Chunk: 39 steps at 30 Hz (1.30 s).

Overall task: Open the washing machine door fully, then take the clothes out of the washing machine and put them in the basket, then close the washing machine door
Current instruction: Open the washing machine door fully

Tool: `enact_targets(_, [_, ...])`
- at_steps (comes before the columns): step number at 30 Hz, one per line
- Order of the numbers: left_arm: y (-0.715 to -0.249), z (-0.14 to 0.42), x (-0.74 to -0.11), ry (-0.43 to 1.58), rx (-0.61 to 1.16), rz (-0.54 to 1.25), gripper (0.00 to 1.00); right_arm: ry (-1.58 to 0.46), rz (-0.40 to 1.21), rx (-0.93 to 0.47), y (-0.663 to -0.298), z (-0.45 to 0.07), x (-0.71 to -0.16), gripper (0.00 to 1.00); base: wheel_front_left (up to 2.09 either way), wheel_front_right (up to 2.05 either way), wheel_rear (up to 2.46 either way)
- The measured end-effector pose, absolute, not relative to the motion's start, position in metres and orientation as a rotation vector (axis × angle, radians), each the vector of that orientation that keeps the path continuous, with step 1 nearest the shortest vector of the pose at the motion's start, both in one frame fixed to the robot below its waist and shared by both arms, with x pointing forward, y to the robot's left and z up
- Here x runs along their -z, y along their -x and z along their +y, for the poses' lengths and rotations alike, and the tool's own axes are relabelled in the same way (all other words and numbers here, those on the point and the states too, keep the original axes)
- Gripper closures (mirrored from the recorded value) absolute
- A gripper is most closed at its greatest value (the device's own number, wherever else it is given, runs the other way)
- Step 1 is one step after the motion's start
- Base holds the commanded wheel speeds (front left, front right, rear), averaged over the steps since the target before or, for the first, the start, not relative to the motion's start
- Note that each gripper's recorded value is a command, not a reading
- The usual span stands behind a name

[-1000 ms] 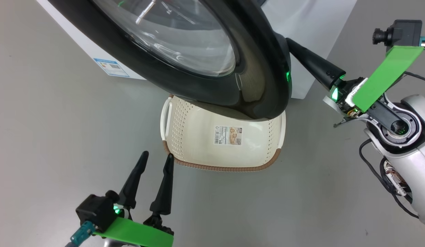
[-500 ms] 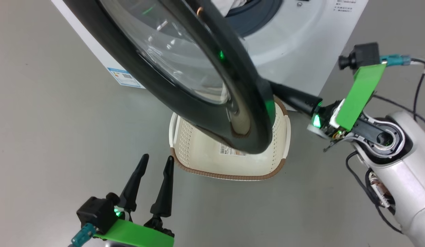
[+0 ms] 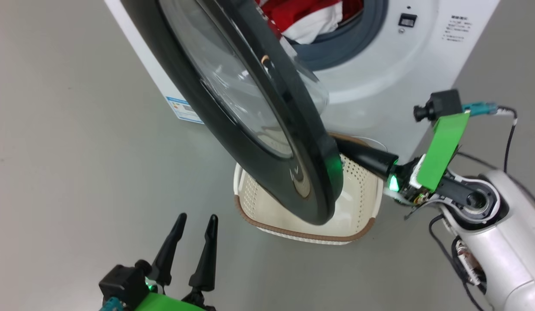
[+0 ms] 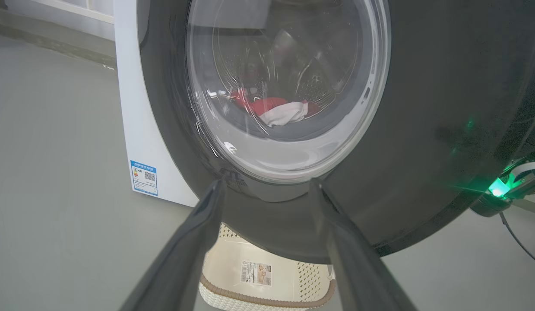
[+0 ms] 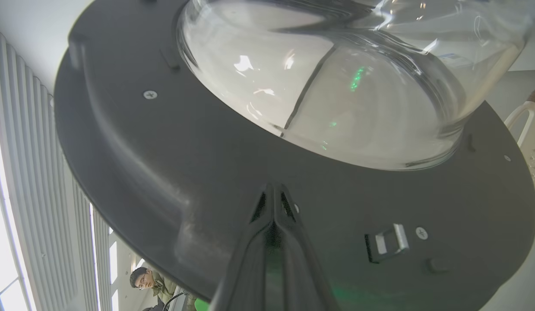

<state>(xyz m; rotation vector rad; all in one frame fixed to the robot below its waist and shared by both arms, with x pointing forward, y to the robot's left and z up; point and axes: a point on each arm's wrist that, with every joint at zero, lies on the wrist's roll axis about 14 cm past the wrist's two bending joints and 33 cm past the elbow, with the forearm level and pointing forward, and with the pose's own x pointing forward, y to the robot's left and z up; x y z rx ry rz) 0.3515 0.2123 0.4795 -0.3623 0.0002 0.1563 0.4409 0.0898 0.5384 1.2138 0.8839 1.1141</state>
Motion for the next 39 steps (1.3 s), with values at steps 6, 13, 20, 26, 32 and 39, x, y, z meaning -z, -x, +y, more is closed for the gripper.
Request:
enact_targets(6, [-0.335, 0.221, -0.482, 0.360, -0.191, -0.009, 0.00, -1.204, 0.949, -1.147, -0.419, 0.106, -0.533, 1.00, 0.00, 0.00, 0.00])
enact_targets(13, [-0.317, 0.227, -0.482, 0.356, -0.230, -0.012, 0.00, -1.190, 1.005, -1.195, -0.395, 0.126, -0.534, 1.00, 0.00, 0.00, 0.00])
enact_targets(20, [-0.301, 0.237, -0.485, 0.356, -0.275, -0.030, 0.00, -1.157, 1.051, -1.259, -0.371, 0.146, -0.539, 1.00, 0.00, 0.00, 0.00])
enact_targets(26, [-0.292, 0.245, -0.490, 0.354, -0.303, -0.050, 0.00, -1.143, 1.074, -1.292, -0.361, 0.157, -0.542, 1.00, 0.00, 0.00, 0.00])
enact_targets(32, [-0.282, 0.253, -0.489, 0.352, -0.349, -0.053, 0.00, -1.139, 1.107, -1.312, -0.351, 0.165, -0.541, 1.00, 0.00, 0.00, 0.00])
enact_targets(39, [-0.279, 0.260, -0.494, 0.345, -0.378, -0.070, 0.00, -1.137, 1.125, -1.323, -0.345, 0.170, -0.541, 1.00, 0.00, 0.00, 0.00])
